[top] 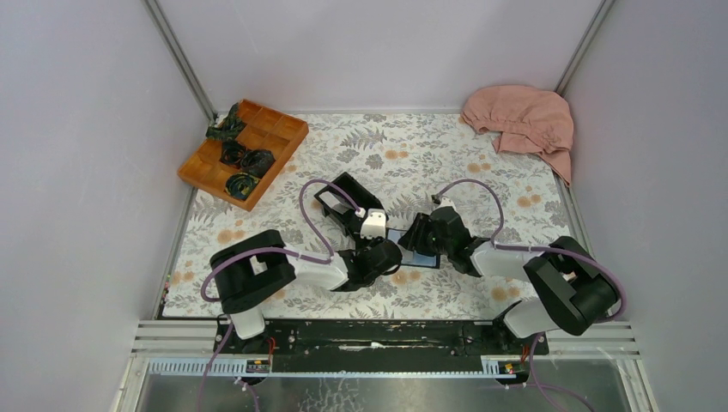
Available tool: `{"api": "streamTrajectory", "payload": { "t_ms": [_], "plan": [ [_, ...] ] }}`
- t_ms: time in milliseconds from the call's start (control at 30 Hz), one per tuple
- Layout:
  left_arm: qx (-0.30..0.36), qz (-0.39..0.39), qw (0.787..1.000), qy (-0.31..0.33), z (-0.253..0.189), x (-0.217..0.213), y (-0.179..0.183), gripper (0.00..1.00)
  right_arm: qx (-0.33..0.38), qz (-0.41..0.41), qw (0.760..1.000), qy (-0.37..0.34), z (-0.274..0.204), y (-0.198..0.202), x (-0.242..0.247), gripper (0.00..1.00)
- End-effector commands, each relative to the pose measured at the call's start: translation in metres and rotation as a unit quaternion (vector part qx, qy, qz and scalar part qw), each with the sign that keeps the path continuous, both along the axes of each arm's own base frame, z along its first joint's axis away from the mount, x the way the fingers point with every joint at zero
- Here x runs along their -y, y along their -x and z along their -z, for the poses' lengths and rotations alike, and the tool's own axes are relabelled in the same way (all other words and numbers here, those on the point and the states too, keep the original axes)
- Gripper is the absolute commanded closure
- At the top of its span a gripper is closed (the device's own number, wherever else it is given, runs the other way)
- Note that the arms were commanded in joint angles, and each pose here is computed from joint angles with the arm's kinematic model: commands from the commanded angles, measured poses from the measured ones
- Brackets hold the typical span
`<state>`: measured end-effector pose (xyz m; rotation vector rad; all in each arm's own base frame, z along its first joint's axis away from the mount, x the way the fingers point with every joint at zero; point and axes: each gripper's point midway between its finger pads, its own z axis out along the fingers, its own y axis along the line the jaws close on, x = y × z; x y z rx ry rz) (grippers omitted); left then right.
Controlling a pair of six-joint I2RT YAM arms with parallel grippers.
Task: Put the credit cards into the card holder
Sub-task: Insert the credit card into the card holder.
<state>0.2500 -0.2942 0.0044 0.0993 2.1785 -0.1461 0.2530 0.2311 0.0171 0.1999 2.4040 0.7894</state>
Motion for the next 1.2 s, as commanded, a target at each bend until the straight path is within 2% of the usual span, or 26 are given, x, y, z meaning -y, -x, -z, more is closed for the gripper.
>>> {"api": "streamTrajectory", "payload": {
  "t_ms": [0,833,1167],
  "plan": [
    [-0.139,0.058,0.985,-0.085,0.069,-0.036,0.058,0.66,-0.099,0.008,0.985,0.142,0.055,0.053,0.060,0.51],
    [-0.132,0.077,0.986,-0.073,0.060,-0.024,0.065,0.70,-0.021,0.022,0.988,0.150,0.007,0.034,0.069,0.51],
    [-0.094,0.116,0.987,-0.055,0.033,0.004,0.067,0.70,0.021,-0.012,0.987,0.158,-0.015,0.003,0.048,0.51]
  ]
}}
